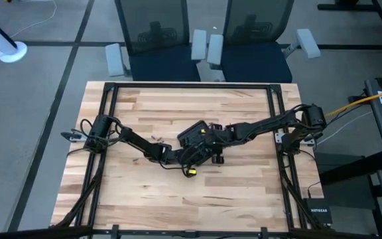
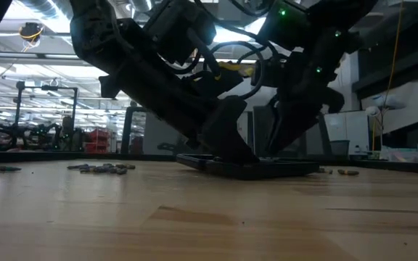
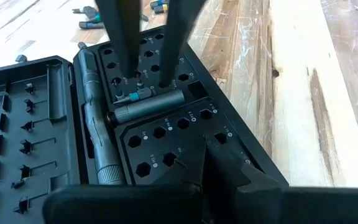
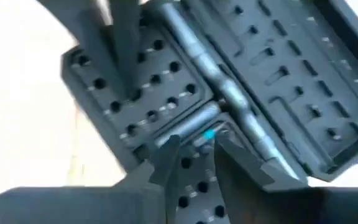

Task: Prefit tool cases
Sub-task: Remove the blue socket bit from the black prefit tool case

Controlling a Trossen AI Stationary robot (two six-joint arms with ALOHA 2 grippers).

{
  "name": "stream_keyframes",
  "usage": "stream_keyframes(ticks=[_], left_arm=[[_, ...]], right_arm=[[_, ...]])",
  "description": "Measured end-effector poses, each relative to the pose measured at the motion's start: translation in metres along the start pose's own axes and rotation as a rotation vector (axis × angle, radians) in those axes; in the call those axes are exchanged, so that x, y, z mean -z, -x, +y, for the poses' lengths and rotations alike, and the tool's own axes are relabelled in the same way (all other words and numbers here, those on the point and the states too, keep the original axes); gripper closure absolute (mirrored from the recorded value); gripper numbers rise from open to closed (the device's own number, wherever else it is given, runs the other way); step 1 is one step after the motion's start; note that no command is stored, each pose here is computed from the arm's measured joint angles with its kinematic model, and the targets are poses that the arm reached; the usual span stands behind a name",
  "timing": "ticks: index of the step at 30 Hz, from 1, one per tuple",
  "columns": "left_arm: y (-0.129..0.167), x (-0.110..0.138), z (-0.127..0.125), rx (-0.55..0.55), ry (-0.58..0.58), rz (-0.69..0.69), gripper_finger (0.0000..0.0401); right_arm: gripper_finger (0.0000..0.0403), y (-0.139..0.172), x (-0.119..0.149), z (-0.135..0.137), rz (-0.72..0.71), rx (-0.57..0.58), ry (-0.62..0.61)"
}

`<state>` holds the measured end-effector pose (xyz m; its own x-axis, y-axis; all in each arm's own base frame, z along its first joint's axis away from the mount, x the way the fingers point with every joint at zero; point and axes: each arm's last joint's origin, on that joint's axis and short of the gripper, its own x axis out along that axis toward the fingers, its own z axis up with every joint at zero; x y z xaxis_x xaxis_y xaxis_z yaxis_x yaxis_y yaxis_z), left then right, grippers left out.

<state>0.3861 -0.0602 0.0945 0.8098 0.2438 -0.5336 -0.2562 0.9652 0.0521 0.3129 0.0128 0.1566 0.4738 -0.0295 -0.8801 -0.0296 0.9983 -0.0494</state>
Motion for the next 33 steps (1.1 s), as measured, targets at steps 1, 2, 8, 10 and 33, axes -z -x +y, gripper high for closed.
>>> stream_keyframes(ticks=[1, 2, 8, 10, 33], left_arm=[[0.0, 0.0, 0.0, 0.0, 0.001, 0.0, 0.0401], [0.0, 0.0, 0.0, 0.0, 0.001, 0.0, 0.0401], [0.0, 0.0, 0.0, 0.001, 0.004, -0.002, 0.0401], [0.0, 0.0, 0.0, 0.001, 0.007, -0.002, 0.0401], [0.001, 0.0, -0.002, -0.001, 0.031, -0.001, 0.0401]], right_arm=[[0.0306, -0.001, 0.0, 0.0, -0.001, 0.001, 0.0], [0.0306, -0.003, 0.0, 0.0, 0.005, 0.004, 0.001], [0.0306, -0.011, 0.0, -0.002, 0.011, 0.033, -0.003], [0.031, -0.012, 0.001, -0.003, 0.02, 0.037, -0.002], [0.0401, 0.005, -0.004, -0.02, 0.067, 0.07, -0.151]])
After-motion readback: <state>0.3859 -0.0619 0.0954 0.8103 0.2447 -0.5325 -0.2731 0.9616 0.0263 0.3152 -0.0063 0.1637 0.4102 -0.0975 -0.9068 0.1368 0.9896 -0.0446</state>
